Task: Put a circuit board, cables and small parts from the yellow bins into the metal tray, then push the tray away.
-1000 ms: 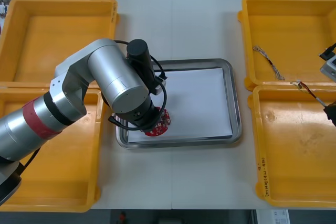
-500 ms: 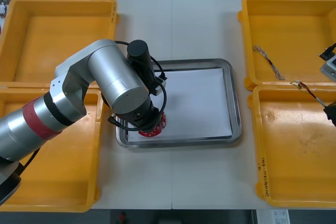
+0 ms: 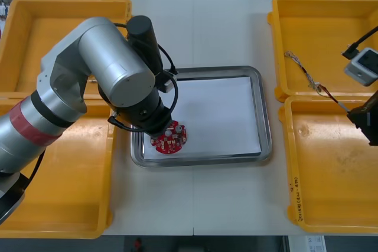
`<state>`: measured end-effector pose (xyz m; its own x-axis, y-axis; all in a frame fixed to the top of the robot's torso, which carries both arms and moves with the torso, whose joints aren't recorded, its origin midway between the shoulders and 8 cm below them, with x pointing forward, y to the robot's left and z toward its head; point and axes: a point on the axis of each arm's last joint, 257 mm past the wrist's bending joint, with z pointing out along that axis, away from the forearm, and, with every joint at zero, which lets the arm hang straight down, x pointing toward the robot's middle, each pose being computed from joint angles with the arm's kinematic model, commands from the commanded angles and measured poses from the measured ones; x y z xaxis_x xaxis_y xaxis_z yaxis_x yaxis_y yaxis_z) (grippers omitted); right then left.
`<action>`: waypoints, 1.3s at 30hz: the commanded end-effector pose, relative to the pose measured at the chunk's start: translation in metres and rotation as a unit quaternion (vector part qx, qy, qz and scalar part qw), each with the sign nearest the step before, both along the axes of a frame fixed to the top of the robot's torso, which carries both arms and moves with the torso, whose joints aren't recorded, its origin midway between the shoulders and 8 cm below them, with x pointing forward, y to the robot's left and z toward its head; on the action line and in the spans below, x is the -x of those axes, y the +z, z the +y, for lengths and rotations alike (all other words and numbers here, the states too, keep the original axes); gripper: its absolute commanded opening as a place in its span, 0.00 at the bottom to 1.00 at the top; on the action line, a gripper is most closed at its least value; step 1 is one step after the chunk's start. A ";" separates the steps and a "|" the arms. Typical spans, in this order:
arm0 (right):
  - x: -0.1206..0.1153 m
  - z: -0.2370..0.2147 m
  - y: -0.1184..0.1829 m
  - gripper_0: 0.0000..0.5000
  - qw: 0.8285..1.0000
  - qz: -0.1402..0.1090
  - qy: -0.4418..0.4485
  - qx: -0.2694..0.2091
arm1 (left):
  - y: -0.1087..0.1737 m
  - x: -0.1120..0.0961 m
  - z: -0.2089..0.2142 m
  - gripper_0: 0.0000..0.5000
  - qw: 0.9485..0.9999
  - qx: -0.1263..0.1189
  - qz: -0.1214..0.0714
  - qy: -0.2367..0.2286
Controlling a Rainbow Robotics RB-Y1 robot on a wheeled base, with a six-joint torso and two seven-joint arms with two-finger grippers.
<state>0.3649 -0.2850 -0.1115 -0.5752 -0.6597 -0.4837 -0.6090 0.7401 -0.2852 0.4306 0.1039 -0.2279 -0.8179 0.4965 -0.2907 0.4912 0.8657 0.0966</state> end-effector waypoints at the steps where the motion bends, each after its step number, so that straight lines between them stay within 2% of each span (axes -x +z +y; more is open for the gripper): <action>1: -0.011 0.035 0.018 0.00 0.996 -0.019 0.079 0.046 | 0.058 -0.018 -0.004 1.00 0.998 0.014 -0.047 0.030; 4: -0.014 0.055 0.017 0.00 0.992 -0.018 0.108 0.060 | 0.068 -0.021 -0.004 1.00 0.998 0.007 -0.054 0.028; 7: -0.016 0.079 0.008 0.00 0.986 0.000 0.148 0.077 | 0.079 -0.027 -0.001 1.00 0.998 0.006 -0.059 0.027; 13: -0.023 0.124 -0.002 0.00 0.977 0.022 0.197 0.073 | 0.094 -0.034 0.004 1.00 0.998 0.031 -0.039 0.028; 15: -0.027 0.138 -0.002 0.00 0.975 0.023 0.211 0.072 | 0.101 -0.038 0.008 1.00 0.998 0.035 -0.039 0.022; 22: -0.037 0.181 -0.010 0.00 0.963 0.015 0.251 0.101 | 0.118 -0.056 0.030 1.00 0.999 0.025 -0.046 0.000; 27: -0.038 0.186 -0.027 0.00 0.953 0.021 0.268 0.137 | 0.129 -0.066 0.042 1.00 0.998 0.022 -0.053 -0.014; 29: -0.040 0.190 -0.031 0.00 0.950 0.013 0.276 0.146 | 0.132 -0.069 0.047 1.00 0.998 0.024 -0.054 -0.018; 33: -0.046 0.198 -0.043 0.00 0.931 -0.009 0.317 0.179 | 0.138 -0.077 0.062 1.00 0.997 0.015 -0.063 -0.029; 39: -0.055 0.207 -0.067 0.00 0.916 -0.015 0.351 0.195 | 0.145 -0.084 0.087 1.00 0.996 -0.021 -0.077 -0.047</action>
